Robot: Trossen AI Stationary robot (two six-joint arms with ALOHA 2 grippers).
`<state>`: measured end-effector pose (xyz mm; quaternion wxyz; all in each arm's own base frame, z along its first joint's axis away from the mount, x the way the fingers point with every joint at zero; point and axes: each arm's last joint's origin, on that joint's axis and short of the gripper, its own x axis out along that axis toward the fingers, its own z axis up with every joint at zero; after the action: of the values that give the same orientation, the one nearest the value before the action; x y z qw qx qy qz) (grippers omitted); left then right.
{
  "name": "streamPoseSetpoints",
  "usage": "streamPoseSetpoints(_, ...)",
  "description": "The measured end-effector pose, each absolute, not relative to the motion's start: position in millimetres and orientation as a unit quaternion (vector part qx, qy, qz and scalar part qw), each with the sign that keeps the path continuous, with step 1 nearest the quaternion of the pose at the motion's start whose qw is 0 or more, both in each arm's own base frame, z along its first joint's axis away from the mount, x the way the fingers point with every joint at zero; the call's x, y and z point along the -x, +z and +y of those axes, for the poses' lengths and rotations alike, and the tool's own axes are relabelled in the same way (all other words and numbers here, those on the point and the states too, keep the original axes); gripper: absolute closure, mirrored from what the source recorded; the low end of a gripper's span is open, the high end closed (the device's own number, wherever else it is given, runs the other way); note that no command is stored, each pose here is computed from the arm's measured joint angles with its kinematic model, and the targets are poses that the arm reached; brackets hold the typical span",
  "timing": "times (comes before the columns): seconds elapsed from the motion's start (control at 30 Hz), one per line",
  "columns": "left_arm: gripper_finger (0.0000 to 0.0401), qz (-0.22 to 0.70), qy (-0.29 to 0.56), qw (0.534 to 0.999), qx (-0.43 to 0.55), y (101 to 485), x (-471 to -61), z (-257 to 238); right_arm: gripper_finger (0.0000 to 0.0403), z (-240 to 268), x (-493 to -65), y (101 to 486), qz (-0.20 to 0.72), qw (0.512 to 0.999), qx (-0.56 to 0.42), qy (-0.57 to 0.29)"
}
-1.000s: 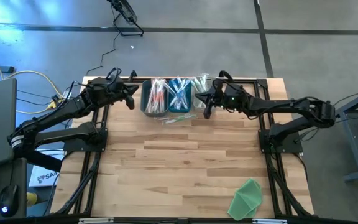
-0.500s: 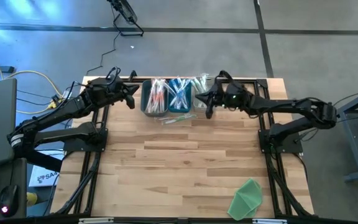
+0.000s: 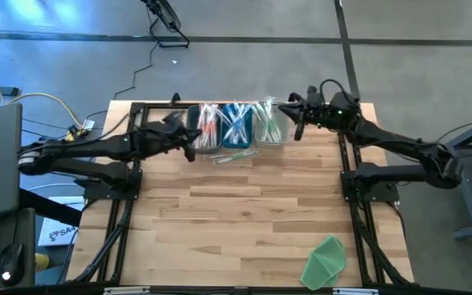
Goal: Pick & Place Toothbrushes
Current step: Put the green toothbrush into the white bin
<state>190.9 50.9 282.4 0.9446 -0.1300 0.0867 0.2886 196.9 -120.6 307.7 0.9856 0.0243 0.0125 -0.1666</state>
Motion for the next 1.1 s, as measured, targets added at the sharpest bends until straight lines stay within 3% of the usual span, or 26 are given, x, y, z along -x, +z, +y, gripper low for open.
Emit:
streamPoseSetpoints(0.7,0.0399,0.185,0.296,0.913,0.211,218.2,-265.5,12.7,0.0400,-131.0,-163.1,324.5,-0.013,0.972,0.007,-0.233)
streamPoseSetpoints(1.1,0.0401,0.286,0.356,0.873,0.174,184.8,-320.1,13.2,0.0400,-135.6,-159.2,319.3,0.011,0.970,-0.003,-0.244)
